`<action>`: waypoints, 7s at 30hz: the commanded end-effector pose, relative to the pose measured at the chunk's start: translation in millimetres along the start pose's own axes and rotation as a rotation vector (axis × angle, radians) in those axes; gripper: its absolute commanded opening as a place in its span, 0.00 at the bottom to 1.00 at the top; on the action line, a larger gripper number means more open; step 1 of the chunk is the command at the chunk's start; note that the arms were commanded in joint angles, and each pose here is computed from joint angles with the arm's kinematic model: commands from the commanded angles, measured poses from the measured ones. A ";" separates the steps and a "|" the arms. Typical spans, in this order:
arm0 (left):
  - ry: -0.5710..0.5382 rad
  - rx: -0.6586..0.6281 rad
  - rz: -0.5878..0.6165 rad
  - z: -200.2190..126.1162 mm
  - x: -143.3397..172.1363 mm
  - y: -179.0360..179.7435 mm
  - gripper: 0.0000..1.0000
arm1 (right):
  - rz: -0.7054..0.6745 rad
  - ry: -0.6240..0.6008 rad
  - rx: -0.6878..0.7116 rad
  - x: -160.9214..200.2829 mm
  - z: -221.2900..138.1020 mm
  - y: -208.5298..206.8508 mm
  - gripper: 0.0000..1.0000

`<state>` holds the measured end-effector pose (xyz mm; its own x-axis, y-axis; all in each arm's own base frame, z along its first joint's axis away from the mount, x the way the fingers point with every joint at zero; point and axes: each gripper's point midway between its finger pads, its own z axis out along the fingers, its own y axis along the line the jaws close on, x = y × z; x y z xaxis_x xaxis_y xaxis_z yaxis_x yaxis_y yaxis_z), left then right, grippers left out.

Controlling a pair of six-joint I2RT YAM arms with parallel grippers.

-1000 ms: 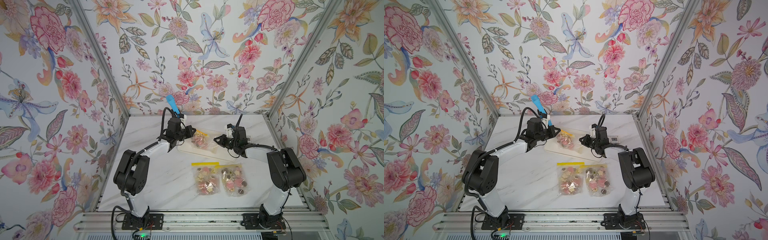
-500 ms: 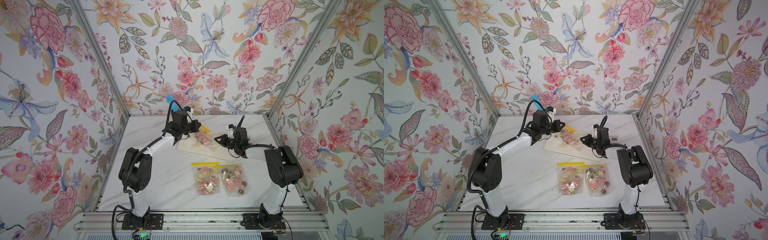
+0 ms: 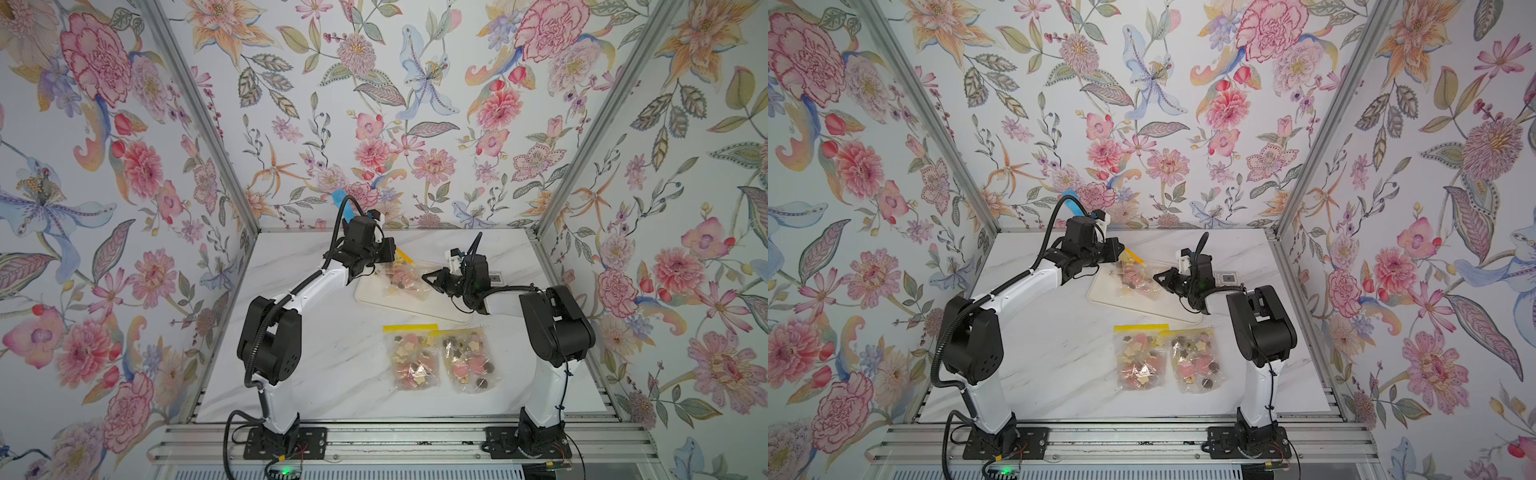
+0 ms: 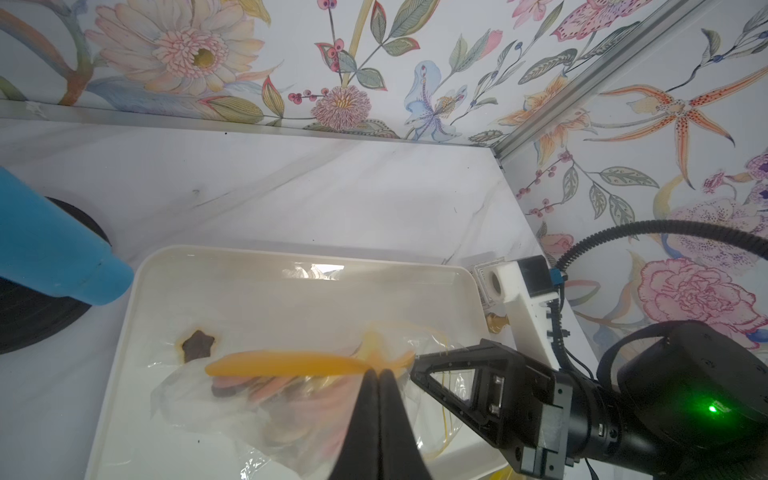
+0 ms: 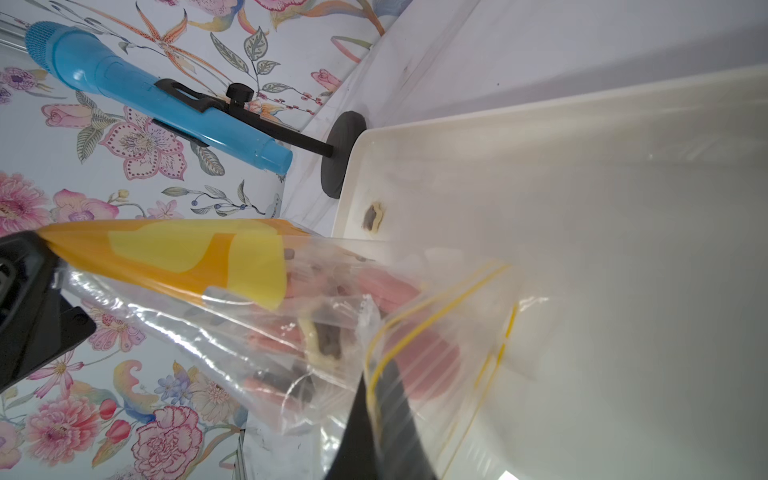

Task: Pour cookies out of the ziploc bag
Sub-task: 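Pour the cookies out of the ziploc bag onto the tray, then place the ziploc bag at the center of the board.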

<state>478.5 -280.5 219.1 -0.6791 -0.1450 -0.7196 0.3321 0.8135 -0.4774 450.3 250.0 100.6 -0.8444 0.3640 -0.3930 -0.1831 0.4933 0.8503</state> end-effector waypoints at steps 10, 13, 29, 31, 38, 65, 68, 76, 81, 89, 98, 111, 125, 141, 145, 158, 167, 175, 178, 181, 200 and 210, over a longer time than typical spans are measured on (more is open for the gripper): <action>-0.118 0.043 0.036 -36.2 -52.5 -26.0 0.00 | -0.041 -0.027 -0.125 -13.4 -20.3 29.3 0.00; -0.118 0.060 0.030 -36.9 -52.6 -29.6 0.00 | -0.050 -0.030 -0.139 -13.0 -20.6 30.9 0.04; -0.086 0.064 0.000 -26.4 -30.9 -19.3 0.00 | -0.085 -0.037 -0.193 -11.2 -32.5 38.9 0.28; -0.083 0.063 -0.001 -26.1 -29.8 -18.8 0.00 | -0.086 -0.035 -0.198 -11.2 -34.4 40.6 0.34; -0.081 0.065 -0.005 -26.2 -27.4 -18.2 0.00 | -0.084 -0.031 -0.196 -9.1 -37.4 39.2 0.32; -0.067 0.147 0.040 -0.7 -28.2 -78.0 0.00 | -0.014 -0.096 -0.017 -11.6 -81.9 -28.2 0.00; -0.075 0.095 0.080 -4.8 -35.5 -72.9 0.00 | -0.026 -0.077 -0.033 -8.4 -73.9 -21.3 0.00; -0.094 -0.007 0.117 -22.8 -49.1 -47.7 0.00 | -0.034 -0.008 -0.132 0.0 -34.3 4.2 0.00; -0.098 -0.035 0.123 -31.2 -50.6 -38.6 0.00 | -0.020 0.014 -0.137 3.2 -14.2 2.6 0.00; -0.081 -0.006 0.104 -23.0 -41.1 -43.2 0.00 | 0.014 0.016 -0.081 2.8 -5.3 -13.2 0.00; -0.060 0.064 0.091 6.2 -25.1 -73.3 0.00 | 0.031 -0.037 -0.029 -13.0 -44.7 -36.9 0.00; -0.095 -0.052 0.151 -15.7 -47.4 -54.9 0.00 | -0.018 0.033 -0.161 4.7 -31.7 -0.6 0.00; -0.105 -0.061 0.121 -32.5 -45.5 -37.6 0.00 | -0.006 0.020 -0.196 10.0 0.9 5.9 0.00; -0.087 -0.022 0.159 -7.4 -42.9 -74.7 0.00 | -0.020 -0.029 -0.148 -10.2 -49.8 -9.7 0.00; -0.113 -0.092 0.201 -24.3 -57.6 -67.6 0.00 | -0.027 0.034 -0.220 0.4 -31.4 8.2 0.00; -0.130 -0.153 0.247 -50.7 -61.7 -55.9 0.00 | 0.005 0.029 -0.183 5.7 5.8 9.7 0.00; -0.188 -0.111 0.288 -60.9 -65.2 -75.2 0.00 | -0.028 0.002 -0.128 0.8 3.6 -0.3 0.00; -0.205 -0.059 0.276 -63.8 -56.8 -82.0 0.00 | -0.035 -0.038 -0.148 -2.1 -11.1 2.9 0.10; -0.199 -0.046 0.262 -61.2 -52.1 -81.4 0.00 | -0.040 -0.053 -0.157 -7.4 -18.3 6.2 0.11; -0.184 -0.040 0.251 -57.5 -46.2 -79.7 0.00 | -0.050 -0.058 -0.165 -12.0 -24.1 12.0 0.30; -0.327 -0.106 0.120 -122.1 -62.1 -26.0 0.00 | -0.114 -0.068 -0.090 -1.4 -76.7 27.1 0.66; -0.464 -0.168 -0.123 -195.9 -40.5 73.4 0.00 | -0.204 0.140 0.105 68.4 -90.2 28.1 0.73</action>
<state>411.3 -116.2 308.0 -0.3577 -0.3584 -0.8623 0.1270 0.8962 -0.4251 368.9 218.1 155.4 -0.8118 0.2446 -0.5303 -0.3409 0.5389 0.7703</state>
